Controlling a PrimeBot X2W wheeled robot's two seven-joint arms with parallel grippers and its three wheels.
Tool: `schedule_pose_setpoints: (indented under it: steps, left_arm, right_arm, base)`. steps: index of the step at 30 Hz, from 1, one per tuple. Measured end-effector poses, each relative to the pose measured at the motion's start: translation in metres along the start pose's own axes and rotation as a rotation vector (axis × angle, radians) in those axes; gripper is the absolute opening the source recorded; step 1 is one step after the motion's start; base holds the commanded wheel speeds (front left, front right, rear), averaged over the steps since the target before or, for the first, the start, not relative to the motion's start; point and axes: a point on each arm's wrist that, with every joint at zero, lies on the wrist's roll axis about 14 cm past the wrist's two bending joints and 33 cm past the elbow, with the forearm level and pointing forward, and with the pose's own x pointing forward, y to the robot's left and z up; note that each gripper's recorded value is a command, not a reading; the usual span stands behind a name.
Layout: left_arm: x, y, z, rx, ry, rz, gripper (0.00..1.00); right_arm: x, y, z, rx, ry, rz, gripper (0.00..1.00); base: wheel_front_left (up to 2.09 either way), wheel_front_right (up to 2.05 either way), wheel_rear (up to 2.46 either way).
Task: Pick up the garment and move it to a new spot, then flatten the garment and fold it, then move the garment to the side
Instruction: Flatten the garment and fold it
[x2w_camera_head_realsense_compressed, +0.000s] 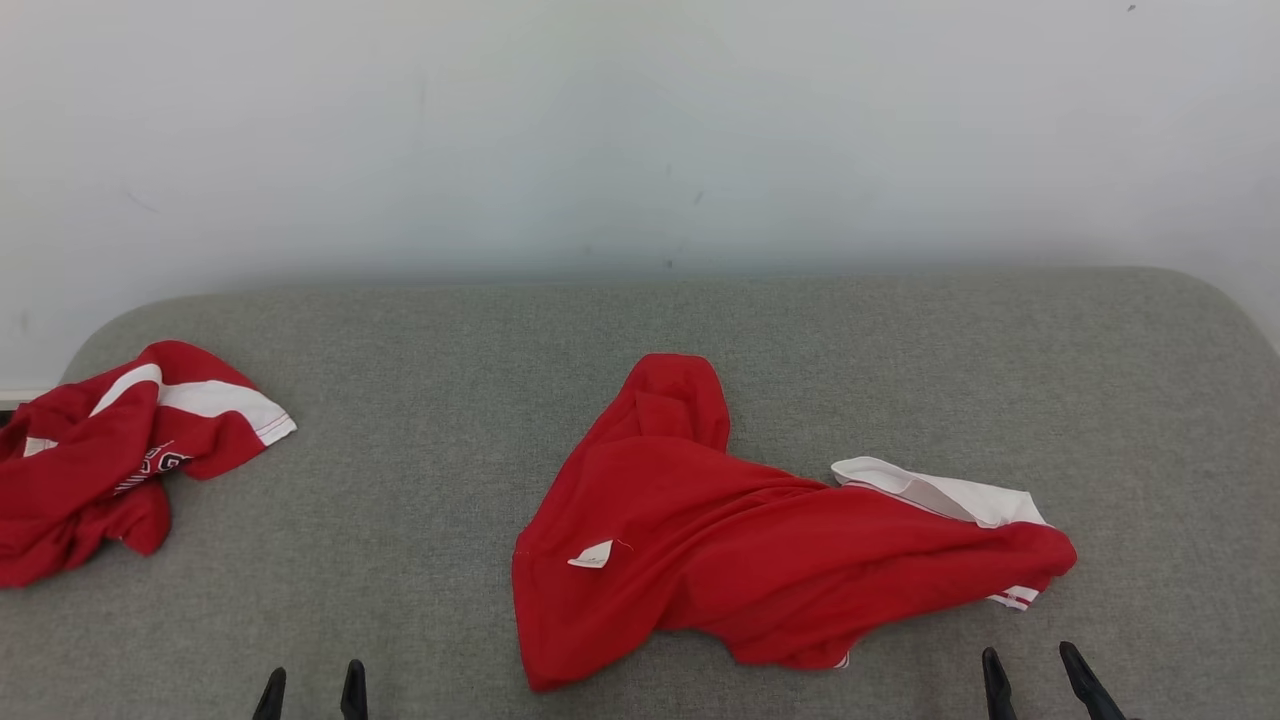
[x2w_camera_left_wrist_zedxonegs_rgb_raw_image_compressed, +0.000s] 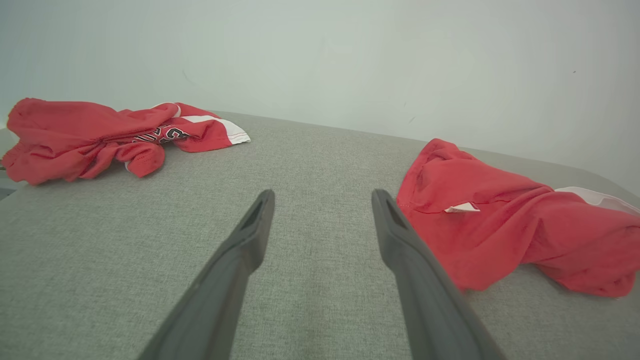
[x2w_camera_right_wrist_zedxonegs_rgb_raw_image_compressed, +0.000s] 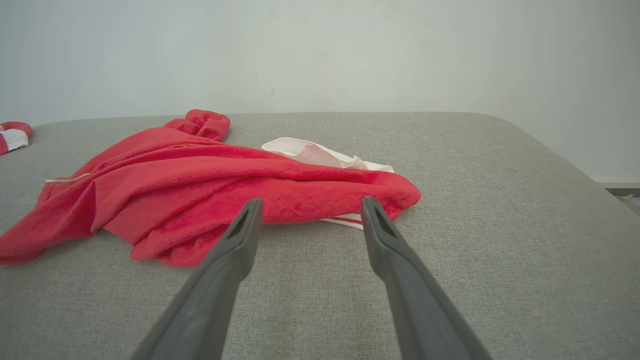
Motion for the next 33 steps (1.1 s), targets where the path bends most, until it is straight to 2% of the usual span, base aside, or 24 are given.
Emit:
schedule_pose_setpoints:
  steps: [14,19,23,28,33]
  left_arm:
    - [-0.002,0.0,-0.007,-0.01,0.023,0.0,1.0]
    - [0.009,-0.009,-0.009,-0.019,0.03,-0.032,1.0]
    - [0.024,-0.027,-0.028,-0.033,0.118,-0.098,1.0]
    - [0.061,-0.048,-0.03,-0.032,0.191,-0.172,1.0]
    - [0.089,-0.064,-0.052,-0.039,0.339,-0.213,1.0]
  right_arm:
    - [0.0,0.0,0.001,0.012,-0.006,-0.005,1.0]
    - [0.005,0.0,0.006,0.012,-0.01,-0.005,1.0]
    - [0.017,-0.001,0.014,-0.004,-0.008,0.003,1.0]
    - [0.04,-0.009,0.027,-0.052,0.013,0.019,1.0]
    - [0.064,-0.016,0.039,-0.092,0.025,0.026,1.0]
  base:
    - [0.0,0.0,0.0]
    - [0.0,0.0,0.0]
    - [0.0,0.0,0.0]
    - [0.0,0.0,0.0]
    - [0.0,0.0,0.0]
